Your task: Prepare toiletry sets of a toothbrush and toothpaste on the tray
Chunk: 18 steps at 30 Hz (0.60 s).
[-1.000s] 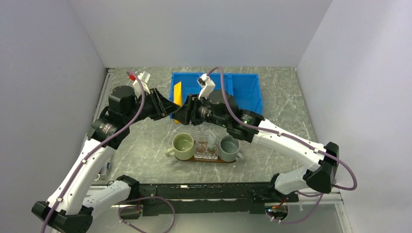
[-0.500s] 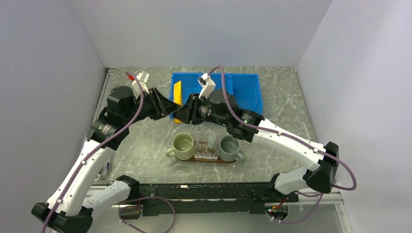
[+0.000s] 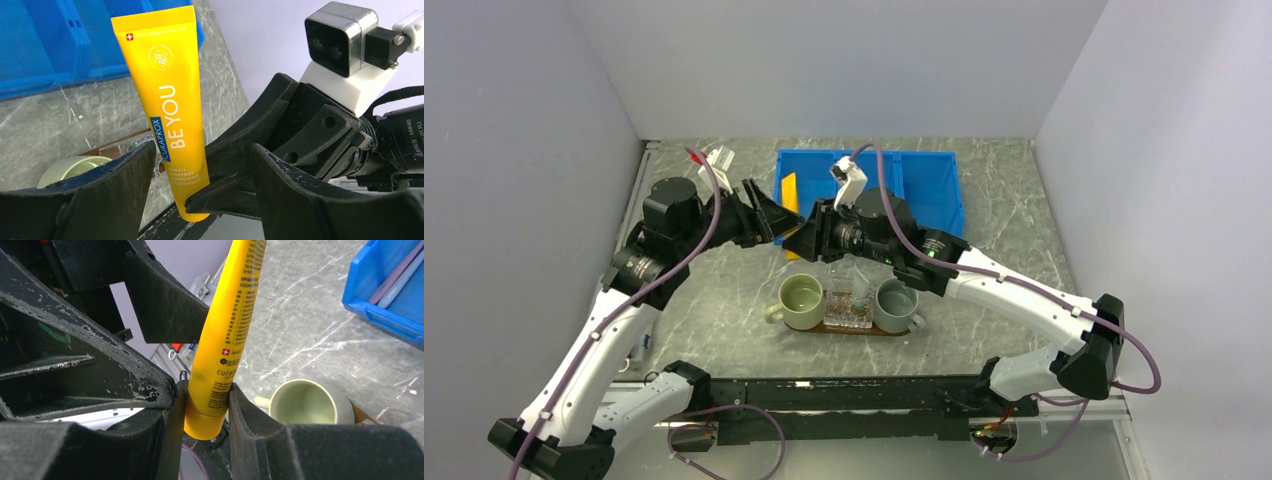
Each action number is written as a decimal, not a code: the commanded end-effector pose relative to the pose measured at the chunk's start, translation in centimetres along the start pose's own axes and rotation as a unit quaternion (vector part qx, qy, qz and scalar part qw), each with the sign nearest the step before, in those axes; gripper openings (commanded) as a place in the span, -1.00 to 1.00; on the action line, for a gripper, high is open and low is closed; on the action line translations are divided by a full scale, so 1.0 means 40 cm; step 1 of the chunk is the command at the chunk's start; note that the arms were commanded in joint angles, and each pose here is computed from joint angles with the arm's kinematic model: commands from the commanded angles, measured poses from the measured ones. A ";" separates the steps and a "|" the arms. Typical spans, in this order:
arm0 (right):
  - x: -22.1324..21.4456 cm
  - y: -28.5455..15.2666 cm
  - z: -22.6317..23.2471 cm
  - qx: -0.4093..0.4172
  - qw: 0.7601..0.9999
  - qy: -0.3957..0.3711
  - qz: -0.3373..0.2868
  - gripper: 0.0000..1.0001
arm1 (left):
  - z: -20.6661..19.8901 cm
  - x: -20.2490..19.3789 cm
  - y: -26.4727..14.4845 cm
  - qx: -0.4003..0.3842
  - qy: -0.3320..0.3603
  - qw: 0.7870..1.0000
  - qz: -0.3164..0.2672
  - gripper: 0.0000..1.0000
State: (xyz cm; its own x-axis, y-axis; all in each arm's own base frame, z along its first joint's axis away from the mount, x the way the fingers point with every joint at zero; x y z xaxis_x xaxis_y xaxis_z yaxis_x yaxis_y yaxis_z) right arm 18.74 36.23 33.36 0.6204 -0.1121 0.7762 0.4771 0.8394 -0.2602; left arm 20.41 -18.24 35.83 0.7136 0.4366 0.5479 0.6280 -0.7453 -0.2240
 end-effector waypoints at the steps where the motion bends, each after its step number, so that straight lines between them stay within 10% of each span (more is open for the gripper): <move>1: 0.038 -0.063 0.037 0.035 0.998 -0.040 -0.027 -0.84 | -0.030 0.014 -0.012 -0.020 0.045 0.999 0.002 0.53; 18: -0.048 -0.211 0.021 0.082 0.986 -0.141 0.039 -0.86 | -0.106 0.035 -0.074 -0.082 0.140 0.987 0.016 0.74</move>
State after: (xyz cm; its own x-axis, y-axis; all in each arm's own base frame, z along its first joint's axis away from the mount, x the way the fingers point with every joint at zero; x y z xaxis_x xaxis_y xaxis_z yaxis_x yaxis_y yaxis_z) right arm 14.48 30.58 33.99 0.5086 0.0297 0.8605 0.3917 0.8820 -0.2620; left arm 19.97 -17.55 37.82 0.6567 0.3374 0.6745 0.6003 -0.7752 -0.1967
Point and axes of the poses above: each gripper's point midway between its finger pads, its own y axis out along the fingers, its own z axis along the line the jaws close on, x = y × z, the point moved 4 cm from there along -y, back along the fingers, and after that the axes turned 6 degrees about -y, right-handed, at the moved point
